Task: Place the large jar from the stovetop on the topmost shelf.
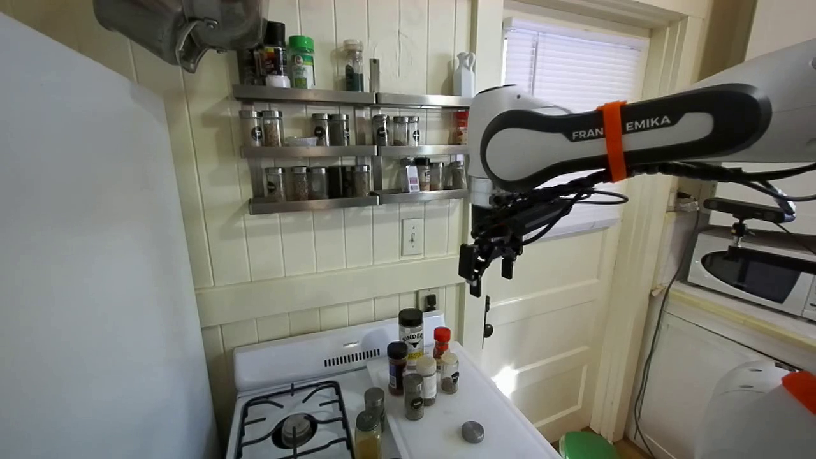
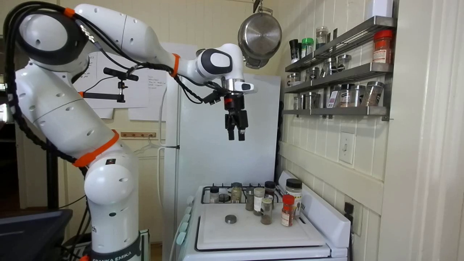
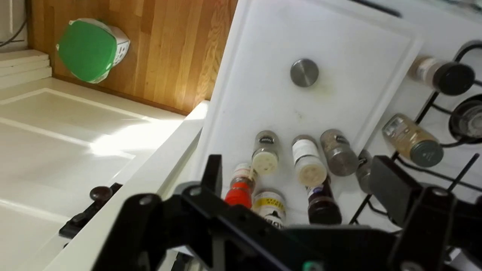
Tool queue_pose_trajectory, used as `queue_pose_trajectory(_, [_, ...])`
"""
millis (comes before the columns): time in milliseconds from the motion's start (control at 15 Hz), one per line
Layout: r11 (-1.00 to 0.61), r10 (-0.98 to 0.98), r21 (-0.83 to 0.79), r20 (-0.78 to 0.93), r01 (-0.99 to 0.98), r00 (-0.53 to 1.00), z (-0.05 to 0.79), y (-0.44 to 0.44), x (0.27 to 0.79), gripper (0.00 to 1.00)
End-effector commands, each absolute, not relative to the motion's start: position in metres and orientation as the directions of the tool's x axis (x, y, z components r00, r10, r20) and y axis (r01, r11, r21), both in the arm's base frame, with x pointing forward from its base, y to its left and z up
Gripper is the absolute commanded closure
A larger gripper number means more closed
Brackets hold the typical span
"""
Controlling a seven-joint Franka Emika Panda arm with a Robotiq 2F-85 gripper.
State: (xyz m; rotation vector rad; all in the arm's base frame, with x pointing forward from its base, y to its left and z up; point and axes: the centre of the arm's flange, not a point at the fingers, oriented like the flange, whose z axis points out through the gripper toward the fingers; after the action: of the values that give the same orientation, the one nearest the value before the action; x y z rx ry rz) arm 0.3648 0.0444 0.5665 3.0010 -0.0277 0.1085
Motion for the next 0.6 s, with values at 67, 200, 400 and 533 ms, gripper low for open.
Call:
queue_pose_trajectory(67, [-0.989,-0.026,0.134,0.238,-0.06,0.971,0.551,0.015,0.41,0.0])
queue_pose_trajectory(200, [-0.989,-0.004,0.137,0.311,-0.049,0.95,0.542,0.002,0.43,0.0])
queue_pose_trajectory(400, [-0.993,-0.004,0.105,0.368,-0.046,0.93,0.522,-0.017,0.459,0.0])
queue_pose_trajectory(533, [-0.998,-0.013,0.058,0.373,-0.037,0.928,0.505,-0.027,0.475,0.0])
